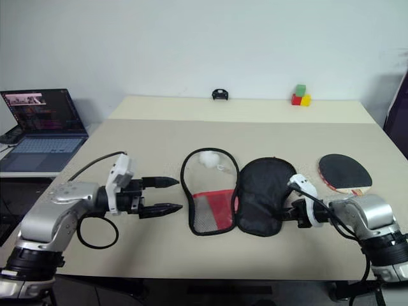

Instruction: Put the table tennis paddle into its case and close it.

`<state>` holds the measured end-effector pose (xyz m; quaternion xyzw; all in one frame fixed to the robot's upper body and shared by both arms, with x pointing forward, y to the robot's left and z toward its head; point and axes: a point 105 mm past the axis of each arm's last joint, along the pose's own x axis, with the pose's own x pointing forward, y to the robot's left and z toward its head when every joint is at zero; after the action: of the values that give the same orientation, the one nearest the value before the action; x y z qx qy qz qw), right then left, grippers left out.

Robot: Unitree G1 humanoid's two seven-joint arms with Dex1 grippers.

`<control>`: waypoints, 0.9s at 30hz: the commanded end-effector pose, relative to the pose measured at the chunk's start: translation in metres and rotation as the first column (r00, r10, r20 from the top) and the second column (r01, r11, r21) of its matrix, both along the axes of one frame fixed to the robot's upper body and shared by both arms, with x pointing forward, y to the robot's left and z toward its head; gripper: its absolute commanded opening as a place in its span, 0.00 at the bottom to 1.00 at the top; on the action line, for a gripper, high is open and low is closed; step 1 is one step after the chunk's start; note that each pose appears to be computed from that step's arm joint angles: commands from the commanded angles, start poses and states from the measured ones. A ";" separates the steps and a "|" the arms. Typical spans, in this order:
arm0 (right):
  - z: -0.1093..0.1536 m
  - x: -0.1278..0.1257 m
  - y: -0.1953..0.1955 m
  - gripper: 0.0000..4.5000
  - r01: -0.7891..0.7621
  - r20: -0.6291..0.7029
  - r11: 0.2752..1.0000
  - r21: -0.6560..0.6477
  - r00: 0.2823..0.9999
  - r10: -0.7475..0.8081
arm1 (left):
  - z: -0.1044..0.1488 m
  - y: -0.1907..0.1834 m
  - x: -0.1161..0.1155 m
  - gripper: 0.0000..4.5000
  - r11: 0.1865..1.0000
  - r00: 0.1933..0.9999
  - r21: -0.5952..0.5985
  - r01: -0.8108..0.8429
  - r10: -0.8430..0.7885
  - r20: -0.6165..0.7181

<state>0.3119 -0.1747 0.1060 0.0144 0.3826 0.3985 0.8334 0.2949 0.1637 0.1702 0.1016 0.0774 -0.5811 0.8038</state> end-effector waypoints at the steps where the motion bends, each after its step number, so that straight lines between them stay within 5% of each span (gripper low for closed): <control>1: 0.012 0.009 -0.006 0.01 -0.015 0.047 1.000 -0.016 0.999 0.015 | 0.010 -0.006 0.000 0.96 0.999 0.998 0.008 0.033 -0.033 0.051; 27: 0.021 0.036 -0.030 0.01 0.057 0.077 0.996 -0.074 0.996 -0.051 | 0.008 -0.013 0.002 0.96 0.998 0.997 0.007 0.054 -0.055 0.055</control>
<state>0.3412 -0.2043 0.1129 -0.0152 0.3876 0.3644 0.8466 0.2966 0.1529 0.1689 0.1109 0.0726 -0.5967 0.7915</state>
